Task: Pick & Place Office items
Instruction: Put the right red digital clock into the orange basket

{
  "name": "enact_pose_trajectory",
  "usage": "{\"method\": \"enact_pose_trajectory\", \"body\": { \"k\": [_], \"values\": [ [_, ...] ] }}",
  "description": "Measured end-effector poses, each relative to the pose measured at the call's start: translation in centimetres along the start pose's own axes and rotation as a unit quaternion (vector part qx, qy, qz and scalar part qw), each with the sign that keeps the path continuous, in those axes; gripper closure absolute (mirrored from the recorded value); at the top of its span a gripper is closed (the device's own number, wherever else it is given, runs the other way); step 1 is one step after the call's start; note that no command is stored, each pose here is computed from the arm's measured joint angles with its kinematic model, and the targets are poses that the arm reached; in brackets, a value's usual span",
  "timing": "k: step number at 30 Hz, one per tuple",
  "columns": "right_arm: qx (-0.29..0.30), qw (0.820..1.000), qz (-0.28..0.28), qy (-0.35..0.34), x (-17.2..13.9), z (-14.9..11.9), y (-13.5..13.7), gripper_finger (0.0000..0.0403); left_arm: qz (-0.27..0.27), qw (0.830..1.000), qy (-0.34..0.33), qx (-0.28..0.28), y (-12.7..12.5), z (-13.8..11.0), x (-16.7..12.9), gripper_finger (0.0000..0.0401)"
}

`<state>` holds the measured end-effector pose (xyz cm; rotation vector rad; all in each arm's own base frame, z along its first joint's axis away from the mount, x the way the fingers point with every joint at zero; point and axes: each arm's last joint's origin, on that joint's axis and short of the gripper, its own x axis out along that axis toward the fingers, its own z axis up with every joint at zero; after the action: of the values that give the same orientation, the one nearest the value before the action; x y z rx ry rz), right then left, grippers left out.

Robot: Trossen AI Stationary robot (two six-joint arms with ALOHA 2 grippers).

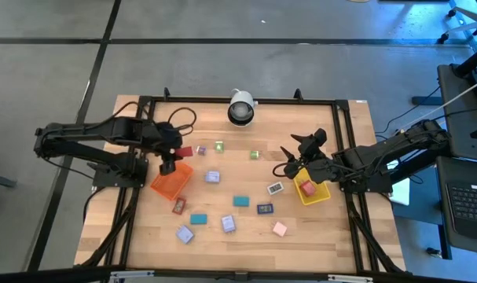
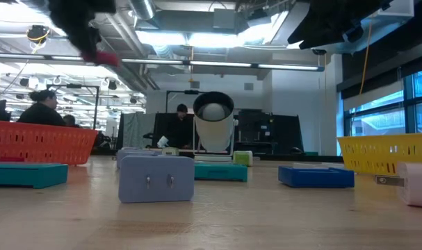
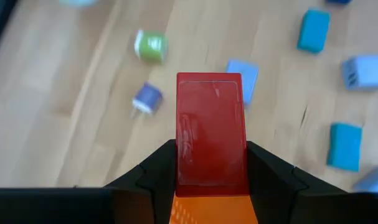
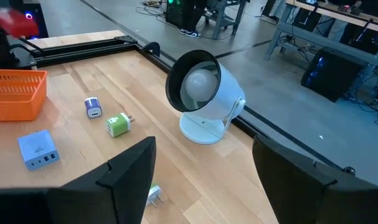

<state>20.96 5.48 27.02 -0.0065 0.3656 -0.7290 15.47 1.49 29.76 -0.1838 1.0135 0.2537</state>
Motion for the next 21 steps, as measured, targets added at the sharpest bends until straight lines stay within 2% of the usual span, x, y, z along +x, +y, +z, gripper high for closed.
{"method": "enact_pose_trajectory", "body": {
  "k": [4, 9, 18, 21],
  "values": [
    [0.000, 1.000, 0.003, 0.002, 0.0, 0.0, 0.0, 0.0135, 0.006, 1.000, 0.023, 0.001, 0.1, -1.3, 1.5, 0.0243],
    [0.003, 1.000, 0.012, 0.004, 0.0, 0.0, 0.1, 0.0135, -0.017, 1.000, -0.001, -0.002, 0.2, -2.5, 2.5, 0.0245],
    [0.003, 1.000, 0.020, 0.006, 0.0, 0.1, 0.2, 0.0135, -0.027, 0.999, 0.013, -0.038, 0.6, -5.6, 3.9, 0.0239],
    [0.003, 1.000, 0.021, 0.006, 0.0, 0.1, 0.2, 0.0135, -0.038, 0.998, 0.018, -0.051, 0.6, -5.9, 4.4, 0.0241]
  ]
}}
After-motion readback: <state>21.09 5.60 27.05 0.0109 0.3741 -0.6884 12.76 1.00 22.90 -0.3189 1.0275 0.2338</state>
